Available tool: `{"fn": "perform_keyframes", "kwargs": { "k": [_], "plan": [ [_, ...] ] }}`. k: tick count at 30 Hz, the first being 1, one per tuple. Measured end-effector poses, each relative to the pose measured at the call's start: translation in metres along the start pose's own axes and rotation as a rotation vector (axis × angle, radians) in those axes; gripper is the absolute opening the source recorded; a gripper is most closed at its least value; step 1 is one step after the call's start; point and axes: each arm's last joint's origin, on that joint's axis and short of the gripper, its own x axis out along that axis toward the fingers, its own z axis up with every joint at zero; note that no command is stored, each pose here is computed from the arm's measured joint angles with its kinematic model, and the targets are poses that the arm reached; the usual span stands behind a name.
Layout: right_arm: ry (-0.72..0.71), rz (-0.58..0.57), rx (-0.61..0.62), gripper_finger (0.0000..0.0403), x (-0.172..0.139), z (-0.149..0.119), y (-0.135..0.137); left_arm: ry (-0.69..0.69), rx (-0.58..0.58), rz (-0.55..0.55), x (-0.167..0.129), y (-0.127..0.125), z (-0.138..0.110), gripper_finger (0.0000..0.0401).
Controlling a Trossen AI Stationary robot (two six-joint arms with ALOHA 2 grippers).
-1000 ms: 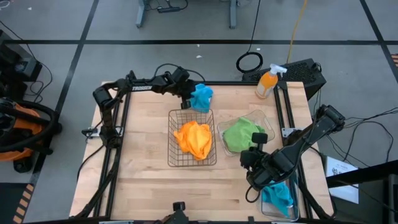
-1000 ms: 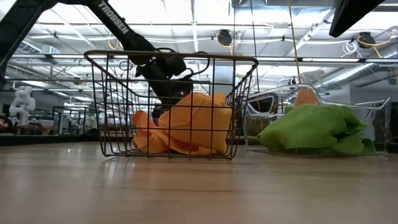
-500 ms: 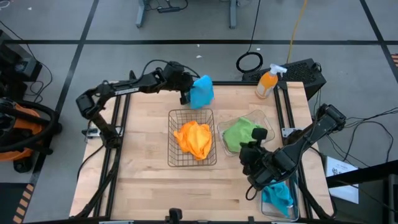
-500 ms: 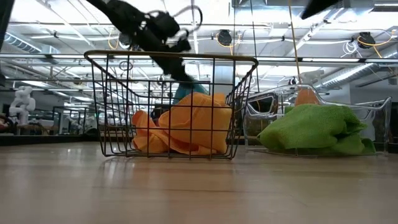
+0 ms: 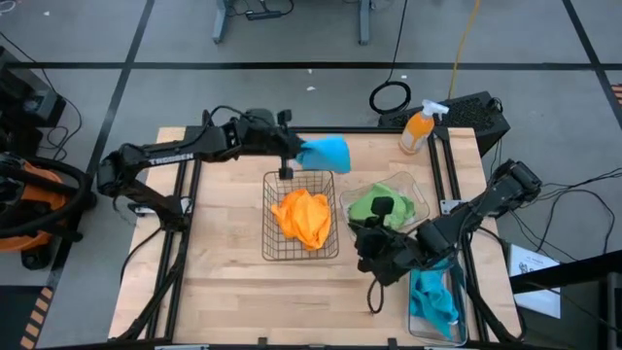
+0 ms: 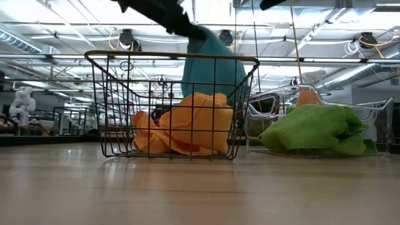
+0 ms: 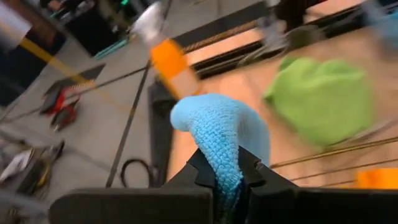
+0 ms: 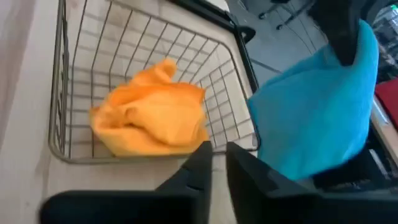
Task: Sort microfiber towel by color & place in baskets
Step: Put the blue towel into the bottom transparent bin
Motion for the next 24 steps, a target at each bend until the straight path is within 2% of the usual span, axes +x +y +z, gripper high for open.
{"fn": "perform_keyframes", "kwargs": {
  "k": [8,14,19,24],
  "plan": [
    [-0.024,0.084,0.063,0.0177,0.0,0.008,-0.032,-0.137,0.084,-0.136,-0.001,-0.059,0.038,0.0014],
    [-0.038,0.195,0.159,0.0268,-0.006,0.01,-0.031,-0.164,0.133,-0.205,-0.008,-0.098,0.054,0.0015],
    [-0.118,0.243,0.156,0.0311,-0.017,0.017,-0.02,-0.2,0.166,-0.275,-0.015,-0.125,0.065,0.0015],
    [-0.201,0.287,0.14,0.0317,-0.03,0.022,-0.01,-0.229,0.192,-0.327,-0.023,-0.146,0.072,0.0015]
  ]
}}
